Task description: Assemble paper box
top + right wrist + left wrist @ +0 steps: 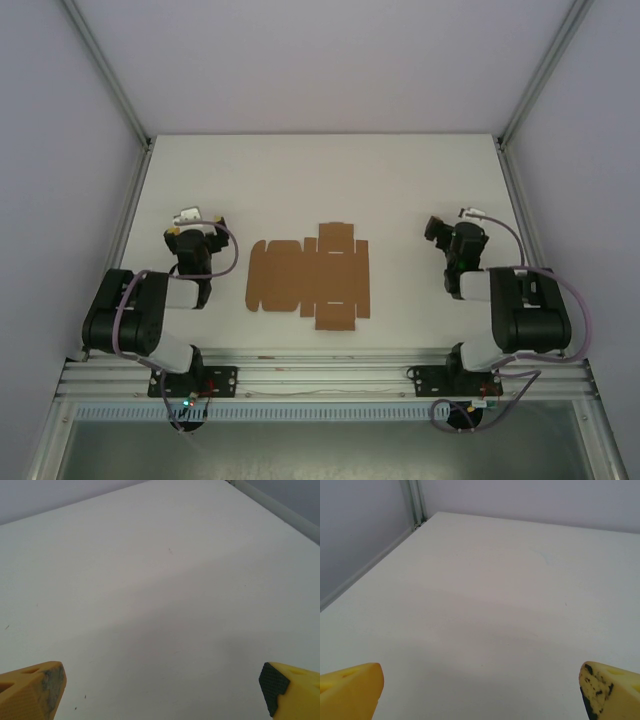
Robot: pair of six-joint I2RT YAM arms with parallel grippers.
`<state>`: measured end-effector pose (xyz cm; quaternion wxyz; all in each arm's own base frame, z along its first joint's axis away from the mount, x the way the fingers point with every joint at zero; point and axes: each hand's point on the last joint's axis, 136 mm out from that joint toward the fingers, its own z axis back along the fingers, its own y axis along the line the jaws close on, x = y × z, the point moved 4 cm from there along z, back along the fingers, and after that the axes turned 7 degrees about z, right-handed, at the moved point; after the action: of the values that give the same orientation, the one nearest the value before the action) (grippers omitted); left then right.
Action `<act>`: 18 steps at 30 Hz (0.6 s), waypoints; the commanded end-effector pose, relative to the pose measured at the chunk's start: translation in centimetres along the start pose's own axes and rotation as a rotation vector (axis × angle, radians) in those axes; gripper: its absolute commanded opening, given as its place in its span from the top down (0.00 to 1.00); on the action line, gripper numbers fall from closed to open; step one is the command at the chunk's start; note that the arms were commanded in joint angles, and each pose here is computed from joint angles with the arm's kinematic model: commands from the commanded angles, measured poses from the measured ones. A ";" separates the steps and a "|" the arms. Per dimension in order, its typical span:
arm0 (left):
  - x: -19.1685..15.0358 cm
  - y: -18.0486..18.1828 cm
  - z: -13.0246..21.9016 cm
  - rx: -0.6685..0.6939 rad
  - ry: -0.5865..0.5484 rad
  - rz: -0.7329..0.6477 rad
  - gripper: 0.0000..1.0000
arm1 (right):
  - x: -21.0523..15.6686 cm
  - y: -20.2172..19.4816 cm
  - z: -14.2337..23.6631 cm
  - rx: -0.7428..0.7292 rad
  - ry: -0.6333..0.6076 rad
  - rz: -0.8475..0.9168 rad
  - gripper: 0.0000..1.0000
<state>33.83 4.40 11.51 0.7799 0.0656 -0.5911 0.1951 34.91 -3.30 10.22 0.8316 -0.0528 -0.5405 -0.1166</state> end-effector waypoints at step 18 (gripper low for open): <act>1.6 -5.0 5.9 -0.176 0.398 0.286 0.00 | 3.8 10.7 7.6 0.156 0.345 -0.030 0.28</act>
<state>32.84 0.26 19.54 0.8002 -0.0974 -0.5375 0.2475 34.96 5.98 20.85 0.8569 0.0459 -0.5034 -0.1016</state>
